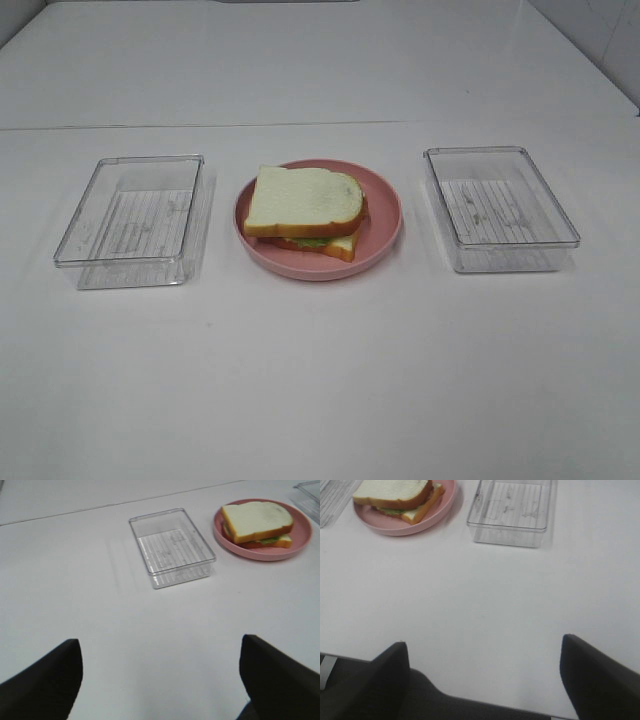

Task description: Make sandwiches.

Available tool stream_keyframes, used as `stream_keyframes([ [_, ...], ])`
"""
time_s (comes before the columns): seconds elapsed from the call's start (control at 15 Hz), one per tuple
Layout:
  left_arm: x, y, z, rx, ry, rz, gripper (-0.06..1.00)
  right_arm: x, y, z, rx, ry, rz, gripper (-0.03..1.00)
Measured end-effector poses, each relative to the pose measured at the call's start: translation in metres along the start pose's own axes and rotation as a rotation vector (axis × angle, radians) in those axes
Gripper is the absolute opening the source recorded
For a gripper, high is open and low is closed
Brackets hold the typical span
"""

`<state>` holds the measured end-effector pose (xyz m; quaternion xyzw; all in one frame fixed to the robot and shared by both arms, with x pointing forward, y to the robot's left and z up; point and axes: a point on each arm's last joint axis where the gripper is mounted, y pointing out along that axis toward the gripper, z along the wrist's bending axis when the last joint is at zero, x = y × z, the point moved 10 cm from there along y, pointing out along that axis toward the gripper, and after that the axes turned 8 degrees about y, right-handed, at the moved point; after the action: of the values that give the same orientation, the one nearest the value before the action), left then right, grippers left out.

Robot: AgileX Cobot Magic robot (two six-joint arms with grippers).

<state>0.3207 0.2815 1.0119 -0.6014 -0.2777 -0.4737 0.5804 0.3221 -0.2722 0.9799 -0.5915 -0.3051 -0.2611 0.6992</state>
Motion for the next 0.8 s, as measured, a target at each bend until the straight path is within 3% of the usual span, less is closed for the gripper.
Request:
stream_keyframes([
  [0.27, -0.002, -0.001, 0.014, 0.149, -0.073, 0.020, 0.81, 0.001, -0.013, 0.000, -0.012, 0.015, -0.119, 0.77],
  [0.8, -0.002, -0.001, 0.014, 0.149, -0.073, 0.020, 0.81, 0.002, -0.015, 0.001, -0.031, 0.064, -0.146, 0.77],
])
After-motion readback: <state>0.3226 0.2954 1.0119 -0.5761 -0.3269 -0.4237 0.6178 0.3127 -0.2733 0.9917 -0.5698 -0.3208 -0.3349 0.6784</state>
